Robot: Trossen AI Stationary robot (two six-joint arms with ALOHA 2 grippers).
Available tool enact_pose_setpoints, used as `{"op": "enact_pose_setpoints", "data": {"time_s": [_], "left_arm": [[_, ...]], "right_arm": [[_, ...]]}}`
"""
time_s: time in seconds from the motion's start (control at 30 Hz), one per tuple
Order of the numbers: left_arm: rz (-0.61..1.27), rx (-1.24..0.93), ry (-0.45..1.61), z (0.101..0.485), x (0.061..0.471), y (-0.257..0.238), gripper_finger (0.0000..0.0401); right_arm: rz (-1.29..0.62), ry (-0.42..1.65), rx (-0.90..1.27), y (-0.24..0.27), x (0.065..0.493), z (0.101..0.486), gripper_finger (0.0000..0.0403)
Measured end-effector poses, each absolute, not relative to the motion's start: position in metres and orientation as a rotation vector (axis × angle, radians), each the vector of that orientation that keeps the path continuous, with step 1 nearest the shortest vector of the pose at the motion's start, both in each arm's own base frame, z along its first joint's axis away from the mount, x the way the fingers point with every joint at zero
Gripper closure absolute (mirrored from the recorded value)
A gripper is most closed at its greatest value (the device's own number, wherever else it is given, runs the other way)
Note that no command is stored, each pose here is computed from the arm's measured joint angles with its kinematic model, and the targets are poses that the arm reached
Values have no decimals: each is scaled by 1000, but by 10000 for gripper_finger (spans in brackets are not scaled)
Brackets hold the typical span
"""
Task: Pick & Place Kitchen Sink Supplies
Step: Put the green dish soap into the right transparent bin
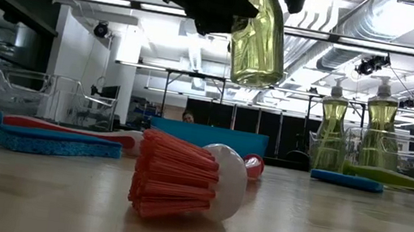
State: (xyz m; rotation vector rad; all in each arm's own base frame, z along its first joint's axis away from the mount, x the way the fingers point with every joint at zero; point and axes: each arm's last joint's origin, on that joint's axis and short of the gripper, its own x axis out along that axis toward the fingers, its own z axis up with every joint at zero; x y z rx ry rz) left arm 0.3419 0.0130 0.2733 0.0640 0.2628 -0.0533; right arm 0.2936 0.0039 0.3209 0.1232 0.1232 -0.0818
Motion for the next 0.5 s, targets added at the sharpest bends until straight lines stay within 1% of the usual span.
{"op": "enact_pose_setpoints", "data": {"time_s": [0.23,0.5], "left_arm": [[-48,77,262,273,342,14,133],[14,119,284,272,341,16,132]], "right_arm": [[-130,120,146,1,293,321,125],[-226,117,134,-1,293,320,125]]}}
